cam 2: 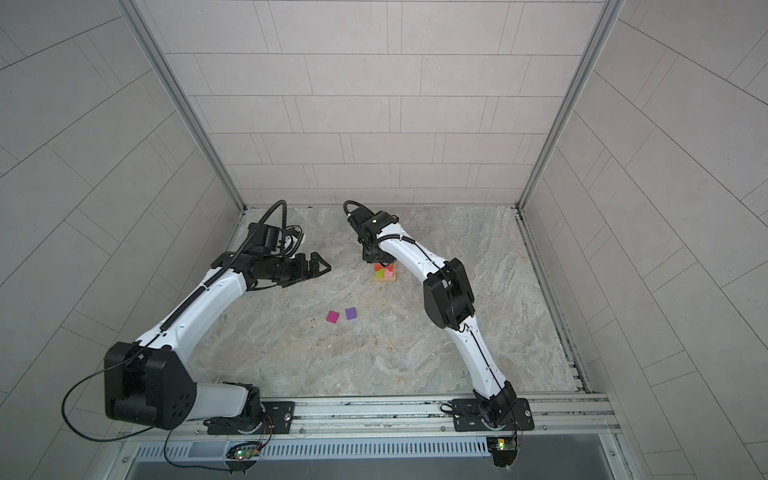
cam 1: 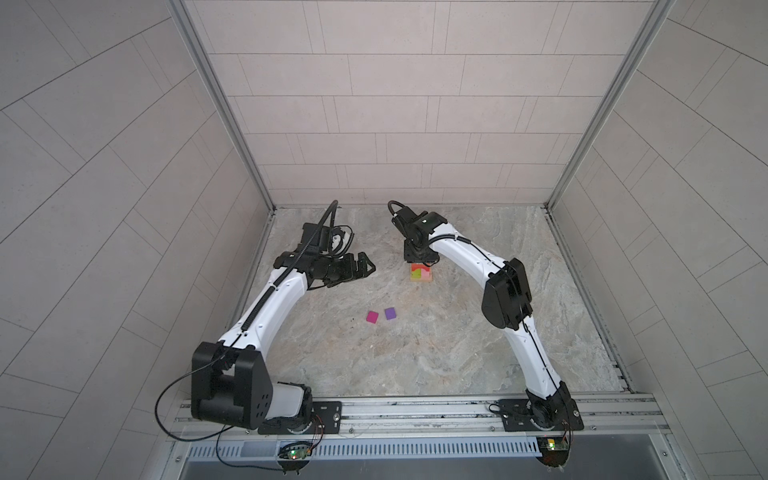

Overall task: Build the wood block tower
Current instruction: 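Open the right gripper and raise it off the wood cube, then move the right gripper down toward the purple cube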

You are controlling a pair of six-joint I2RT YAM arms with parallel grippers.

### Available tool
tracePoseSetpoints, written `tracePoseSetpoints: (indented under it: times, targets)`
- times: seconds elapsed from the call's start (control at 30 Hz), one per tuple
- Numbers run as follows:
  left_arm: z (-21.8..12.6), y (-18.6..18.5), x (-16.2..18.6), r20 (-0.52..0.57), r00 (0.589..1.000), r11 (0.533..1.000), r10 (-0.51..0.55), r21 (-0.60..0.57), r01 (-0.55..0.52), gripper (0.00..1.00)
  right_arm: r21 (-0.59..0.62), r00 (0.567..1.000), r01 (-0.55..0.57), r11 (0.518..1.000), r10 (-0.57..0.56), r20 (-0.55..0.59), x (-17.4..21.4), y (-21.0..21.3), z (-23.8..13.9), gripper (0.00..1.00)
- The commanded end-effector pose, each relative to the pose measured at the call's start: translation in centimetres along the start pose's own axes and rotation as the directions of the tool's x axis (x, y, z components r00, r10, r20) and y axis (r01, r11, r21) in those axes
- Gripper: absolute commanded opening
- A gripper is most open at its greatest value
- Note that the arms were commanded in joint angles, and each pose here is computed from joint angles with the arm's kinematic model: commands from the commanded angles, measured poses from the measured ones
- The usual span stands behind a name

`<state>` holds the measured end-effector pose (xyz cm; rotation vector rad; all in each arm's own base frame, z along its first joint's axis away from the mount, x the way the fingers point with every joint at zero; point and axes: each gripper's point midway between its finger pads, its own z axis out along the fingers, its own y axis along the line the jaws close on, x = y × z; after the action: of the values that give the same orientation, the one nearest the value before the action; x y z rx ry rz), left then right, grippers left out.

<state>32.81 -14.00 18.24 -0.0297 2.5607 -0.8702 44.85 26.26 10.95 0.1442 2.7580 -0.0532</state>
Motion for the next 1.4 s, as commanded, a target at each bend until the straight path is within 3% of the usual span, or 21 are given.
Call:
tracePoseSetpoints:
  times: [0.0, 0.37, 0.63, 0.83, 0.97, 1.2, 1.37]
  targets:
    - [-0.5, -0.2, 0.1, 0.009, 1.0, 1.0, 0.002, 0.009, -0.002, 1.0, 0.007, 1.0, 0.005, 1.0, -0.005, 0.01, -0.2, -0.1, -0.5, 0.44]
    - [-0.4, -0.2, 0.1, 0.007, 1.0, 1.0, -0.002, 0.013, 0.002, 1.0, -0.095, 0.992, 0.033, 0.995, -0.021, 0.123, -1.6, -0.3, -6.7, 0.45]
    - [-0.5, -0.2, 0.0, 0.012, 1.0, 1.0, -0.006, 0.012, 0.006, 1.0, -0.188, 0.986, 0.115, 0.975, -0.088, 0.145, 0.5, -0.6, -9.0, 0.46]
    - [-0.5, -0.1, 0.0, 0.013, 1.0, 1.0, -0.01, 0.012, 0.01, 1.0, -0.258, 0.981, 0.151, 0.954, -0.114, 0.155, 3.0, -1.3, -9.5, 0.53]
    - [-0.6, 0.0, -0.1, 0.017, 1.0, 1.0, -0.012, 0.012, 0.011, 1.0, -0.278, 0.98, 0.169, 0.946, -0.132, 0.146, 5.0, -2.0, -9.3, 0.64]
    - [-0.6, 0.1, -0.1, 0.018, 1.0, 1.0, -0.014, 0.007, 0.014, 1.0, -0.262, 0.971, 0.229, 0.938, -0.2, 0.133, 9.2, -2.4, -8.1, 0.98]
    - [-0.6, 0.2, -0.1, 0.02, 1.0, 1.0, -0.017, 0.002, 0.017, 1.0, -0.224, 0.957, 0.288, 0.931, -0.269, 0.112, 12.2, -1.8, -6.6, 0.91]
